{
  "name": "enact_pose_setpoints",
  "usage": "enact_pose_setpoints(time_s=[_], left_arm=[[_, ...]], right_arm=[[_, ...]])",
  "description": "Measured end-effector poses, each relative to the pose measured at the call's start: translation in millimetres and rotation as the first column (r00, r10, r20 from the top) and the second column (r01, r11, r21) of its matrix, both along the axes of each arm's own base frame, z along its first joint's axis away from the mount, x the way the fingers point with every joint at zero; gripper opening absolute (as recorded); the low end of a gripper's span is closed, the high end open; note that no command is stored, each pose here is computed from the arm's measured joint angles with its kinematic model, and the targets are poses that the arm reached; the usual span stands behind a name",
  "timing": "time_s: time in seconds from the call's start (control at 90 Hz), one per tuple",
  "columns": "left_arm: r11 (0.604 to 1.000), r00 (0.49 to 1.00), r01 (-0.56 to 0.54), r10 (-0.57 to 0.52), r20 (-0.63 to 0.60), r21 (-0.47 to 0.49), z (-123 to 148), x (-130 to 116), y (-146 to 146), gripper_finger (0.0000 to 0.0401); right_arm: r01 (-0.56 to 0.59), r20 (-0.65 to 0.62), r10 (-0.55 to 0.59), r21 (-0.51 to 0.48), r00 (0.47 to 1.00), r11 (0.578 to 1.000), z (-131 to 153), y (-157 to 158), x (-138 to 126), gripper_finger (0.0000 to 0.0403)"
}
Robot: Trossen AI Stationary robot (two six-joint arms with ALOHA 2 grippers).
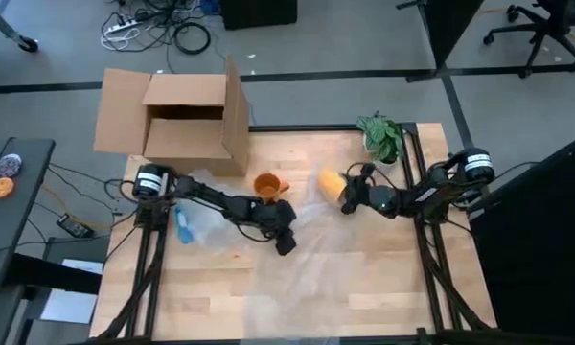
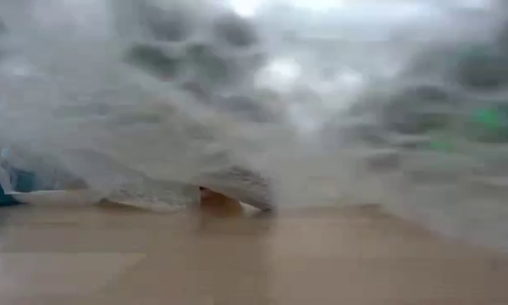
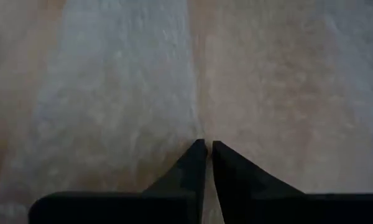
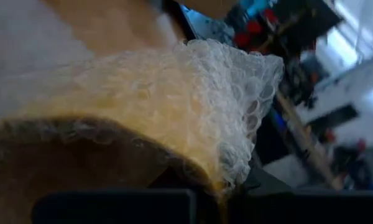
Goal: Wrap mug
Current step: Wrap the yellow mug using the transparent bubble wrap
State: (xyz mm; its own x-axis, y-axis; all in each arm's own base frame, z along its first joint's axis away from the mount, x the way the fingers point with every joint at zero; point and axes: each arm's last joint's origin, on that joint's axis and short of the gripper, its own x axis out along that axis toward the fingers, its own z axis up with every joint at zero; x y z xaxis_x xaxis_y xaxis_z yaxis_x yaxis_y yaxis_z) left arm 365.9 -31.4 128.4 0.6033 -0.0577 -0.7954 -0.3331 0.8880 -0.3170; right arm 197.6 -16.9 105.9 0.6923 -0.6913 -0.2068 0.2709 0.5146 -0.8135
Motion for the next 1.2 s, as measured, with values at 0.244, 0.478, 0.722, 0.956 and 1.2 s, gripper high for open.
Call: enact_pose_setpoints(time_s=[0.244,0.478,0.722,0.956,1.2], left_arm=[[0.998,0.995,0.068,-0.068,0.071,0.006,27.0,-5.0,-0.8,0.0018],[0.995,0.985,0.094,-0.092,0.143,-0.01,43.2,-5.3,-1.5,0.0018],[0.986,0.875,0.157,-0.162,0.456,0.048,94.7,-0.9,1.4,0.0019],[0.985,0.771,-0.001,-0.108,0.627,0.17,115.0,7.2,35.6,0.0019],[0.971,0.789,-0.124,-0.028,0.614,0.204,87.2,19.3,75.6,0.0019]], right_arm=[[-0.227,-0.434,0.067,-0.327,0.898,0.917,0.9,19.6,14.4,0.0003],[-0.432,-0.639,0.076,-0.424,0.766,0.796,4.2,31.4,26.7,0.0018],[-0.56,-0.771,0.06,-0.405,0.634,0.723,4.7,42.1,37.4,0.0027],[-0.657,-0.857,0.029,-0.373,0.515,0.655,6.9,50.1,45.5,0.0023],[-0.759,-0.916,0.037,-0.307,0.399,0.574,11.0,64.2,52.5,0.0023]])
